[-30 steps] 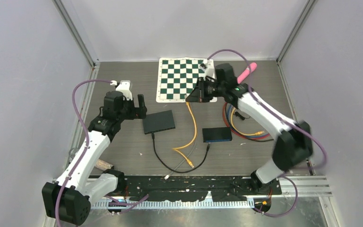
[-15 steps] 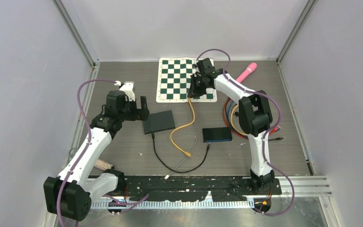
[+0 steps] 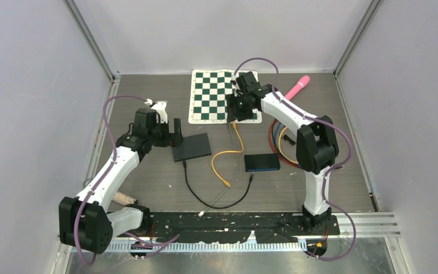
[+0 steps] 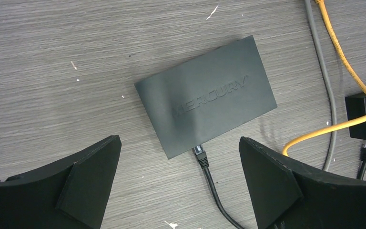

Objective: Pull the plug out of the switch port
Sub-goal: Place the connector at the center of the board, then pull the connector from the switch port.

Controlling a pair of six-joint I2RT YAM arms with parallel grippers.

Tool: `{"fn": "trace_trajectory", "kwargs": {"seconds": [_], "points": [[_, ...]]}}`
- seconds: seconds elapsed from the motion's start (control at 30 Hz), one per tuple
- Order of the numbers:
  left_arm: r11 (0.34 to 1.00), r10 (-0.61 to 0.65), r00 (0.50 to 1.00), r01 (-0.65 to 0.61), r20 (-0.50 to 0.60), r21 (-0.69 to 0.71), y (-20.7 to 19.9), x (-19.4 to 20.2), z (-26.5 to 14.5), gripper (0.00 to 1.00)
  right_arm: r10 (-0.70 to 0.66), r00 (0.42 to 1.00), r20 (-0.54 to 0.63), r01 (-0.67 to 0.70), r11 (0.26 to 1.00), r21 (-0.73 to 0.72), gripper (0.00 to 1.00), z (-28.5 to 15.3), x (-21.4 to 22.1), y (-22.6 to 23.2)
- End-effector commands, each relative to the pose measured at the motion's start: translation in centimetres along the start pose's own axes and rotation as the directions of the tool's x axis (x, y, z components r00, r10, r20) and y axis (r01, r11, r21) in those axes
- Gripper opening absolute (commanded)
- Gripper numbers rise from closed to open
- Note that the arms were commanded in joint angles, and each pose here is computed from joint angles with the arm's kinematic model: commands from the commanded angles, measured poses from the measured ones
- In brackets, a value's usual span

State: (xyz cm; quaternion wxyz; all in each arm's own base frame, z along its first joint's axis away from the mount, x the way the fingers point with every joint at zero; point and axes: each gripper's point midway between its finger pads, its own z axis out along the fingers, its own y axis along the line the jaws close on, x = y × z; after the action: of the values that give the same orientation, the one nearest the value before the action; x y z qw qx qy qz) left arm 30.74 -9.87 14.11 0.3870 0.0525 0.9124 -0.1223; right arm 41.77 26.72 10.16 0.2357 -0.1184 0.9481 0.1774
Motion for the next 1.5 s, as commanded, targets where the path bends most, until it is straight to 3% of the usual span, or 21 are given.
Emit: {"fn": "trace_trajectory", "kwargs": {"seconds": [0.0,0.23,0.3,0.33,0.37,0.4,0.47,0.53,0.7,0.83,1.23,1.47], "points": [[1.0,-0.006,0.999,0.006,0.046,0.003,-0.2,-2.0,-0.4,1.0,-0.055,0.984,0.17,0.084,0.982,-0.168,0.53,-6.3,-1.9,6.6],[0.998,-0.014,1.0,0.016,0.023,-0.065,1.0,-1.8,0.2,0.99,-0.105,0.987,0.122,0.142,0.926,-0.349,0.5,-5.7,4.2,15.0],[0.994,-0.025,1.0,0.024,-0.006,-0.106,1.7,-1.4,0.5,1.0,-0.059,0.994,0.092,0.092,0.905,-0.415,0.48,-5.0,6.0,17.3],[0.99,-0.034,0.999,0.031,-0.018,-0.137,2.3,-1.2,0.6,1.0,0.011,1.0,0.022,-0.001,0.906,-0.424,0.46,-3.9,7.8,17.2],[0.986,-0.045,0.999,0.04,-0.03,-0.159,2.7,-0.9,0.9,1.0,0.048,0.998,0.039,-0.024,0.885,-0.464,0.45,-3.6,7.5,18.1],[0.984,-0.063,0.997,0.054,-0.048,-0.169,3.0,-0.5,1.1,1.0,0.118,0.992,-0.034,-0.12,0.874,-0.471,0.45,-2.5,9.3,17.9],[0.983,-0.086,0.993,0.072,-0.076,-0.171,3.2,0.1,1.5,0.99,0.191,0.979,-0.069,-0.199,0.836,-0.511,0.44,-1.6,9.9,18.6],[0.981,-0.089,0.991,0.071,-0.096,-0.179,3.5,0.5,1.9,1.0,0.204,0.976,-0.071,-0.209,0.813,-0.543,0.44,-1.1,9.9,19.5],[0.973,-0.055,0.993,0.029,-0.109,-0.228,4.5,-0.4,2.1,1.0,0.227,0.971,-0.078,-0.235,0.835,-0.497,0.43,0.7,10.4,20.3],[0.96,-0.101,0.987,0.064,-0.123,-0.273,5.4,-0.9,2.3,0.99,0.237,0.971,-0.044,-0.231,0.865,-0.445,0.44,1.8,10.5,21.2],[0.944,-0.14,0.988,0.115,-0.06,-0.311,6.6,-0.1,0.3,1.0,0.341,0.939,-0.05,-0.331,0.849,-0.411,0.46,4.9,11.8,23.0],[0.945,-0.141,0.989,0.125,-0.032,-0.302,6.6,-0.3,-0.1,1.0,0.333,0.943,-0.017,-0.32,0.889,-0.326,0.45,6.7,12.2,22.1]]}}
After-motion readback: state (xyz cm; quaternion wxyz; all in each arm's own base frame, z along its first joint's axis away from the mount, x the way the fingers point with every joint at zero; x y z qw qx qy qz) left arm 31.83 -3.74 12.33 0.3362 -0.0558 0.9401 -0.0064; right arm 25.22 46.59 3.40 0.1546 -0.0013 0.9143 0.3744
